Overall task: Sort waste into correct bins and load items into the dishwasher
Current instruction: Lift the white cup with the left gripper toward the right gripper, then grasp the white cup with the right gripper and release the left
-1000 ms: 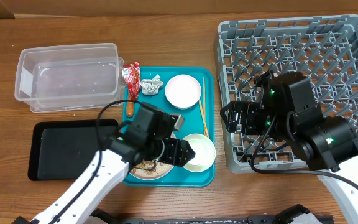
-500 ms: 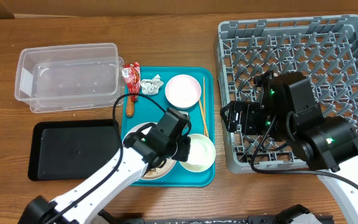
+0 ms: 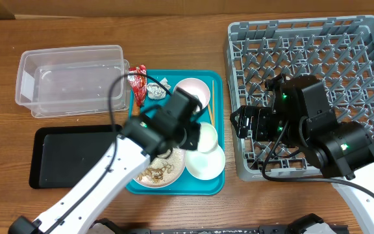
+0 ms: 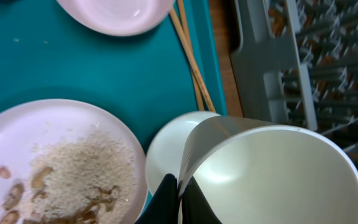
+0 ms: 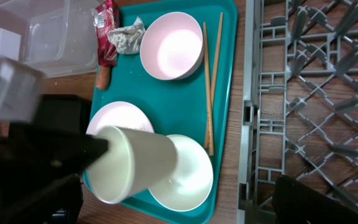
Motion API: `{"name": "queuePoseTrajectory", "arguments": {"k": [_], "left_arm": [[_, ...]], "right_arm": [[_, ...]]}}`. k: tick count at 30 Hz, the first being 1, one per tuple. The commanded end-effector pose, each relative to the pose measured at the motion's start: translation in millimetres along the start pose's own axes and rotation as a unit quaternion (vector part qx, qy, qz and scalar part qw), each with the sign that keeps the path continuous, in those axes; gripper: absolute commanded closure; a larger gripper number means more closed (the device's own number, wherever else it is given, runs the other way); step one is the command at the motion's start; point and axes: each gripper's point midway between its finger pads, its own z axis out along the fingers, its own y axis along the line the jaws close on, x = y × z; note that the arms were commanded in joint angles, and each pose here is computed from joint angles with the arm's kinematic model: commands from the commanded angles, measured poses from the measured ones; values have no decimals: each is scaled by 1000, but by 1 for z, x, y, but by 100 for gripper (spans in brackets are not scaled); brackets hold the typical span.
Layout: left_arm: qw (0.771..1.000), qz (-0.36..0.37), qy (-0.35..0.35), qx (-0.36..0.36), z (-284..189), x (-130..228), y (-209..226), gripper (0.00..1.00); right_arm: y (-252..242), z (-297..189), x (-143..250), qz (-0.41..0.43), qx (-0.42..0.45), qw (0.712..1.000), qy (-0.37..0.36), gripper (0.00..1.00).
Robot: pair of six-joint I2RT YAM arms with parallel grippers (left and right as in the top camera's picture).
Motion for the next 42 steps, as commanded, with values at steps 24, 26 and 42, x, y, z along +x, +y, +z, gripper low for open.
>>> {"name": "queuePoseTrajectory", "arguments": {"k": [24,26,42], "left_arm": [[833,-103,-29,543,-158,-65,4,96],[832,-98,-24,545,-158,-63,0,96],[835,-94,-18,542,-155,-61,-4,96]], "right_arm": [[139,-27,-3,-210,-360,909,-2,9],[144,-26,-3,-224,-369,902,-5,8],[178,-51,-4,-280,-448,848,-39,23]]}}
